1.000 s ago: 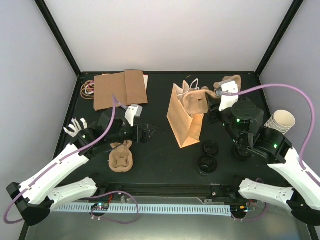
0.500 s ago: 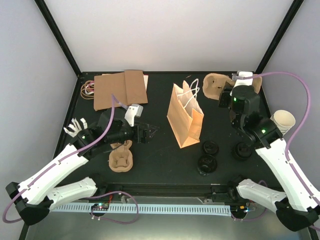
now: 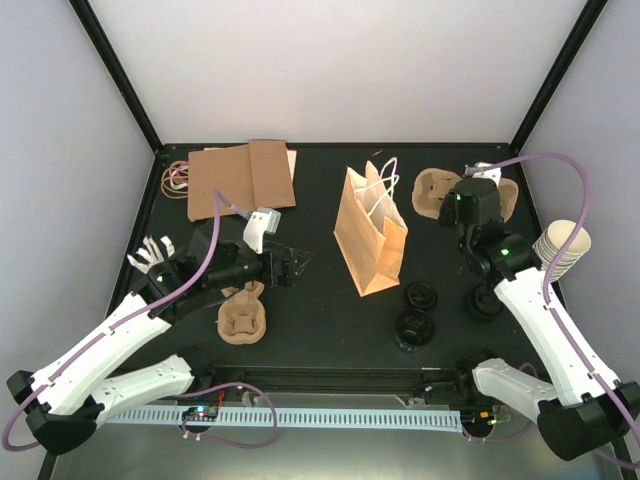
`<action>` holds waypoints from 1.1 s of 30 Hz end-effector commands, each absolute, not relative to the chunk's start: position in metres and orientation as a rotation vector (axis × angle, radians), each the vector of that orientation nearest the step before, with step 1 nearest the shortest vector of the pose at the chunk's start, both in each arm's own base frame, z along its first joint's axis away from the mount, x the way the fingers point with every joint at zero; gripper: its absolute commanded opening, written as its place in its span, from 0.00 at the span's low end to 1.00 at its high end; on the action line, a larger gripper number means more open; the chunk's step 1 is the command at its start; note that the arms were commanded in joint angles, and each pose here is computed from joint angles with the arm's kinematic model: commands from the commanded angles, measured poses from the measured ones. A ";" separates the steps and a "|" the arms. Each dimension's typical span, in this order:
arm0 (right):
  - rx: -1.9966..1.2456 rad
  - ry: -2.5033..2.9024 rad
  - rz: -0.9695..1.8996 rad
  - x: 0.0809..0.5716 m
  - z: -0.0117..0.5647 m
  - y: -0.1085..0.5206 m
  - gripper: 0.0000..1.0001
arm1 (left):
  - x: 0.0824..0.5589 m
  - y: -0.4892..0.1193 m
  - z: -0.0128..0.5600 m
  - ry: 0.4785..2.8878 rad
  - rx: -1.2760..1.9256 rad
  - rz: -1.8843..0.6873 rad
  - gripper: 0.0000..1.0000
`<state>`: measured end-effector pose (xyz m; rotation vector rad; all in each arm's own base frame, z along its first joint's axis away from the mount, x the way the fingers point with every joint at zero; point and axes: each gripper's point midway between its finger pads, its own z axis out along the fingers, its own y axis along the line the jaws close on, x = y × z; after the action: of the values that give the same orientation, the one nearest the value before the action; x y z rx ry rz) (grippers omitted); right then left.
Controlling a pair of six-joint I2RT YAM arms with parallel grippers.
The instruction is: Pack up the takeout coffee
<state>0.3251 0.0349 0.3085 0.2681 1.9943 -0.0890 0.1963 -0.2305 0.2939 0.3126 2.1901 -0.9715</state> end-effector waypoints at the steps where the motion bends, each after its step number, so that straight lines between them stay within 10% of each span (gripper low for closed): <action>1: 0.262 2.031 -0.020 0.337 0.284 0.048 0.42 | 0.198 -0.233 0.304 2.158 0.321 -0.975 0.99; 33: 0.158 2.459 0.006 0.342 0.108 0.079 0.40 | 0.200 -0.228 0.303 2.149 0.323 -0.937 0.99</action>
<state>0.3378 0.0711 0.1161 0.1558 2.4553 -0.0601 0.1997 -0.2293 0.2920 0.3097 2.1896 -0.9446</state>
